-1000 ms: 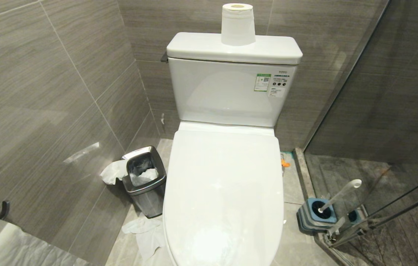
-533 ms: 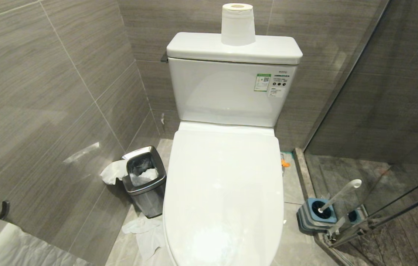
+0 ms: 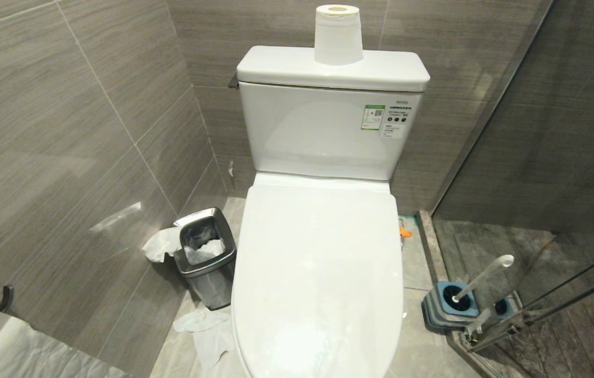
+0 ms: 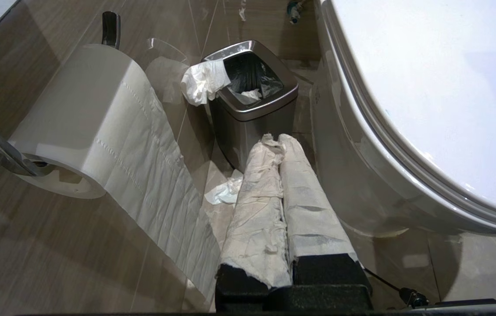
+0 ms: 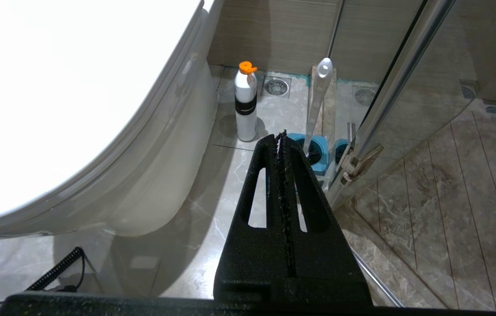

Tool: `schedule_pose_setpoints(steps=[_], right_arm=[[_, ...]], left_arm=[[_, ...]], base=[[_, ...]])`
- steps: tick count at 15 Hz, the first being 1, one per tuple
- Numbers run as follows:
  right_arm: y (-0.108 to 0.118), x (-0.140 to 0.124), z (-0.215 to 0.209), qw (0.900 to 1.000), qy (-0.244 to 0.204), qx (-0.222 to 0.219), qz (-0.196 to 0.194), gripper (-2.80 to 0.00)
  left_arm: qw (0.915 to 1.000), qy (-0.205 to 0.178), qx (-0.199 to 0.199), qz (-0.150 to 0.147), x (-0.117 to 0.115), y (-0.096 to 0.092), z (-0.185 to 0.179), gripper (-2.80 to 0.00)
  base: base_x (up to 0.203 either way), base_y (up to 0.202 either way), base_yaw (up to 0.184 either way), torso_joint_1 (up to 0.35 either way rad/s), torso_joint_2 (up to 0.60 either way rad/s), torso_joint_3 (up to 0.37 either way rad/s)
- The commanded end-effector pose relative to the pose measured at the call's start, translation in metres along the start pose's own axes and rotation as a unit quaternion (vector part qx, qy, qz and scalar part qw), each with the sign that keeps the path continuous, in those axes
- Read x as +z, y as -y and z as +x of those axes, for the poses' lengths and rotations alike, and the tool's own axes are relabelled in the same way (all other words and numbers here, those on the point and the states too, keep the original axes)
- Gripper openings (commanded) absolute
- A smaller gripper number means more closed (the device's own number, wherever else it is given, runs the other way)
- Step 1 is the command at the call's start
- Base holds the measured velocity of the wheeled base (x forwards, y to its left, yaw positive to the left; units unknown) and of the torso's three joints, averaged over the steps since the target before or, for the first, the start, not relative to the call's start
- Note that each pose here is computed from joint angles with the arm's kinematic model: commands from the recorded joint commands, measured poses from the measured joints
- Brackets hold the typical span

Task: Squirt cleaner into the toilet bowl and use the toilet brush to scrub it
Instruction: Use the left hand to lift the toilet lid slightly

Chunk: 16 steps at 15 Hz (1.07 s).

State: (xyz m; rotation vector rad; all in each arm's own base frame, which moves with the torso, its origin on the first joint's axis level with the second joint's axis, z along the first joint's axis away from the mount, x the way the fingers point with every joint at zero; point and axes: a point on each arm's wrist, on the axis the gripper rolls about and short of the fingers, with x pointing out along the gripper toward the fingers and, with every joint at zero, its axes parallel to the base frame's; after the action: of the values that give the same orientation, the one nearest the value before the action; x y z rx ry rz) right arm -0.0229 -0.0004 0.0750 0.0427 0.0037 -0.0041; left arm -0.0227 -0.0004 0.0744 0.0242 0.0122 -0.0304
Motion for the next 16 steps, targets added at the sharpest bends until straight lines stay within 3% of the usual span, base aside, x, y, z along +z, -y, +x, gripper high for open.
schedule_pose_setpoints(steps=[1,16], right_arm=[[0.0000,0.0000,0.0001,1.000,0.000,0.000,0.000,-2.80],[0.0000,0.0000,0.0001,1.000,0.000,0.000,0.000,-2.80]], left_arm=[[1.0000,-0.001,0.000,0.000,0.0000,0.0000,0.0001,-2.80],[1.0000,-0.001,0.000,0.000,0.0000,0.0000,0.0001,-2.80]], base=[[0.000,0.000,0.000,0.000,0.00,0.000],[0.000,0.000,0.000,0.000,0.00,0.000]])
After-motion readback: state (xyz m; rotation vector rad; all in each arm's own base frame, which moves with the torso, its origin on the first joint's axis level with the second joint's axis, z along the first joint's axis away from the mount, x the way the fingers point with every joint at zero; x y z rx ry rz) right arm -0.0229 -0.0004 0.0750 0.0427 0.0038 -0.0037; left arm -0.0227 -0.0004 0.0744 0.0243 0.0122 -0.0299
